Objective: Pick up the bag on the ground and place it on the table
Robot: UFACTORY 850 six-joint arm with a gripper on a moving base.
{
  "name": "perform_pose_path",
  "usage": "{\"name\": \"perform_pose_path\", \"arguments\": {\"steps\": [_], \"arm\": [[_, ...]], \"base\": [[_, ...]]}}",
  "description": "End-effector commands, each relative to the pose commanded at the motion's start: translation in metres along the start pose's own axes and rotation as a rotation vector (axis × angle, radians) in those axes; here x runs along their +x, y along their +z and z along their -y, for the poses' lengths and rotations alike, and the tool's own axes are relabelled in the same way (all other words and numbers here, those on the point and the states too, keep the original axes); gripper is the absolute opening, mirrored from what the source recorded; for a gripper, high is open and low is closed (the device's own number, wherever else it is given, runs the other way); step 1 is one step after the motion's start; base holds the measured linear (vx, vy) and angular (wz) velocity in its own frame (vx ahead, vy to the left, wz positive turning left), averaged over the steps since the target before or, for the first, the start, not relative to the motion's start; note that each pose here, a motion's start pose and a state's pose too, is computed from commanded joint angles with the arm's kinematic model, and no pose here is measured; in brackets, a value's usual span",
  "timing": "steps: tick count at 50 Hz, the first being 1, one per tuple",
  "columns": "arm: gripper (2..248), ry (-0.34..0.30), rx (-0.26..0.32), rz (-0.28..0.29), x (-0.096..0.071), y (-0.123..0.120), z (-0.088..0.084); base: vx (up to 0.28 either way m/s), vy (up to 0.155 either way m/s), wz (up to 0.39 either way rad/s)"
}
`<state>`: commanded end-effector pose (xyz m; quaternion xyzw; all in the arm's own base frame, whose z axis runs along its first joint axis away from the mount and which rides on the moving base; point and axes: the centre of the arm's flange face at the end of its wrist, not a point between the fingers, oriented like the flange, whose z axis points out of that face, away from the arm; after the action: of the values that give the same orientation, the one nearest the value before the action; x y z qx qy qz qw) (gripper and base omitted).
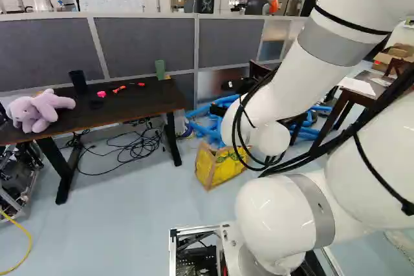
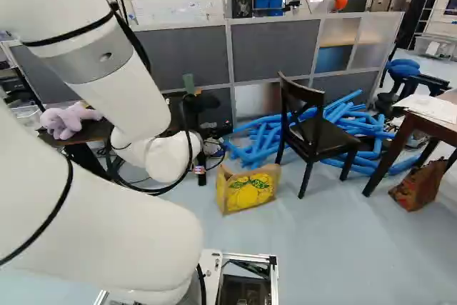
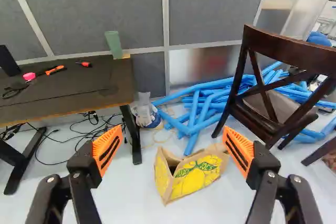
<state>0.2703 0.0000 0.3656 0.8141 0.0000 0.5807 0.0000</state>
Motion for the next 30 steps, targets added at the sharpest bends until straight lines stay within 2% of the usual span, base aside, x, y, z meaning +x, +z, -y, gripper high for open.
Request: {"name": "perform_pose_path", "arguments": {"steps": [8,30], "arm": [[247,0.002,-0.005,0.006,0.006,0.011,-0.002],[247,0.017,-0.039,0.056,0.017,0.046,-0.012]], "base": [[0.127,0.001,-0.015],[0.001,0.0,-0.001]]}}
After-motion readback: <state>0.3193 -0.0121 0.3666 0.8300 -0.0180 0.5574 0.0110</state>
